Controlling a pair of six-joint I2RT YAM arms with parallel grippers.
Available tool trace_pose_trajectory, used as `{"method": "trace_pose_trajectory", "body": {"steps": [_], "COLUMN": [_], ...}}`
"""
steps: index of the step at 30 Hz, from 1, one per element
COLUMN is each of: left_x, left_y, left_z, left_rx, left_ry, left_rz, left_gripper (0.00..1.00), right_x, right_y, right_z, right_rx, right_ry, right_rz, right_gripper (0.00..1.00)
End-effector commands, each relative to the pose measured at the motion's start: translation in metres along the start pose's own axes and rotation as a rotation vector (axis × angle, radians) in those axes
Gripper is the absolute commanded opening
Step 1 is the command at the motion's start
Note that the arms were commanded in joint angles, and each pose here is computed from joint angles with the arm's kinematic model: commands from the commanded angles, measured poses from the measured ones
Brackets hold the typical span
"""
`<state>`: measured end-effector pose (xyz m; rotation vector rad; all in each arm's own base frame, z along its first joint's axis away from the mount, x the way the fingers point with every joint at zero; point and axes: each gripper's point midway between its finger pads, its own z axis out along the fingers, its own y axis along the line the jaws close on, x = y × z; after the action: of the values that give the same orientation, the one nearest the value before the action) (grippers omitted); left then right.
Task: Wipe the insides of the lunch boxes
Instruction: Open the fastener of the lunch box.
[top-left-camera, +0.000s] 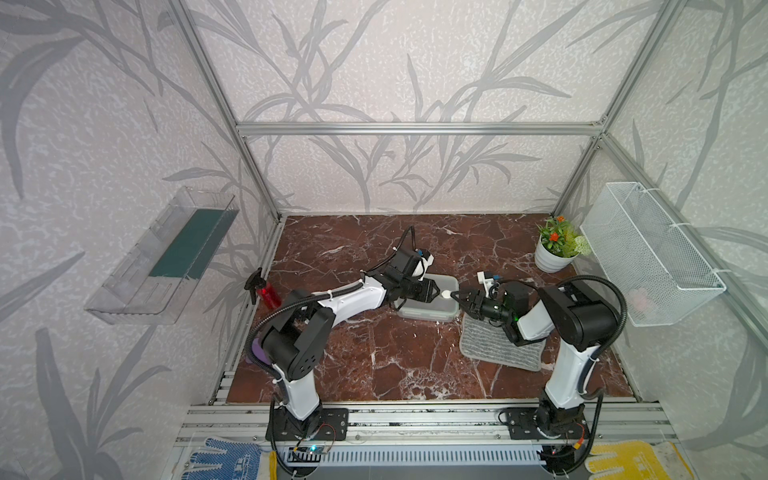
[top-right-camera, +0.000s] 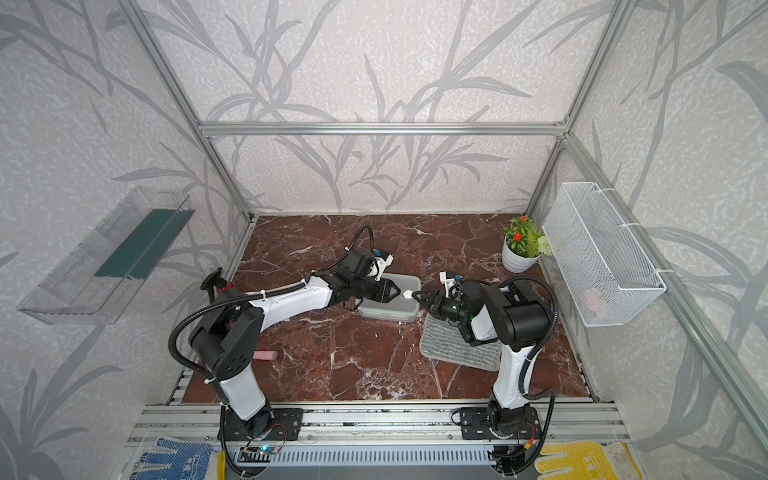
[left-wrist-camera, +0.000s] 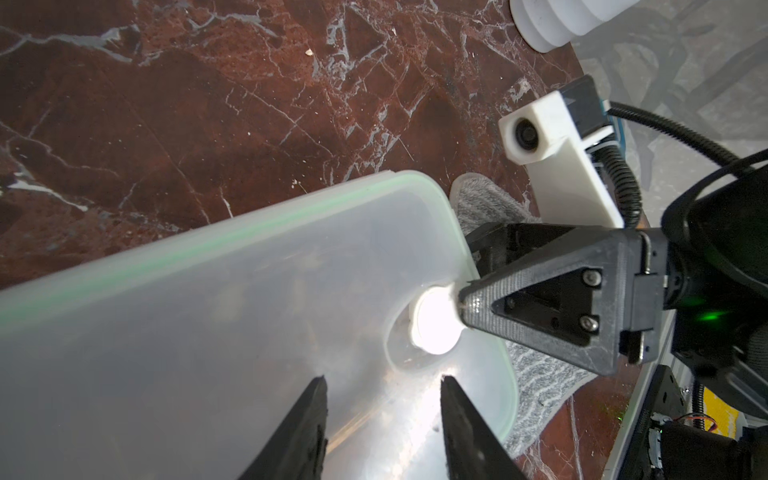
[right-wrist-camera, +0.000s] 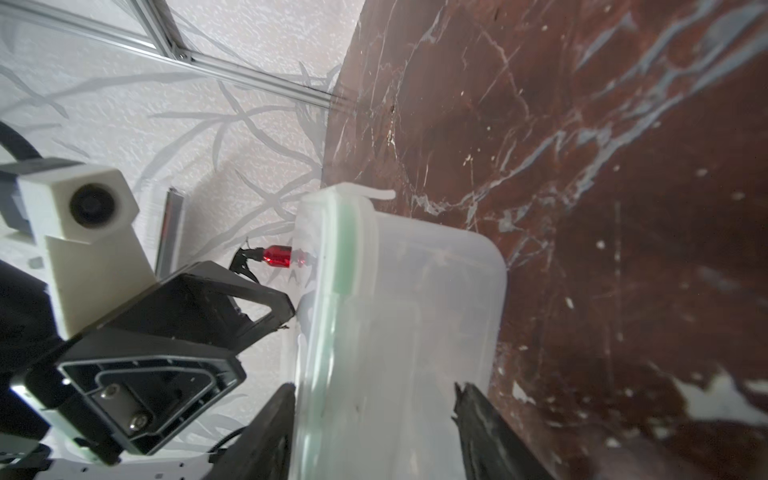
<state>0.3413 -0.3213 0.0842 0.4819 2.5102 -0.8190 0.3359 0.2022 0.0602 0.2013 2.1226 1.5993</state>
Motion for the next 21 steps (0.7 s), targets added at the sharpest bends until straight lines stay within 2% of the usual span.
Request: {"method": "trace_pose_trajectory", "body": {"steps": [1,5,13,17,21], "left_x": [0.154,0.156,0.161,0.169,0.179], "left_y": [0.098,0.101,0.103,0.108,0.112], "left_z": [0.006,0.007,0.013,0.013,0.013], "left_rx": [-0.329,-0.327,-0.318,-0.339,-0.345], "left_ry": [0.488,0.493,0.508,0.533,0.557], "left_rz": [-0.172,-0.174,-0.186,-0.185,-0.19], "left_gripper": [0.47,0.47,0.46,0.41,0.3], "right_x": [-0.003,-0.005,-0.008,-0.011,-0.014], "right_y": [0.028,0.04,0.056,0.067,0.077], "right_z": [0.0,-0.003,-0.006,-0.011,-0.015], "right_rx": [-0.099,-0.121,-0.149,-0.161,-0.177], "right_ry": [-0.008,-0.016,-0.025,-0.052,-0.065], "right_rz": [-0.073,-0.113,-0.154,-0.18,-0.202], "right_gripper": [0.54,0.41,0.38,0.34,0.33]}}
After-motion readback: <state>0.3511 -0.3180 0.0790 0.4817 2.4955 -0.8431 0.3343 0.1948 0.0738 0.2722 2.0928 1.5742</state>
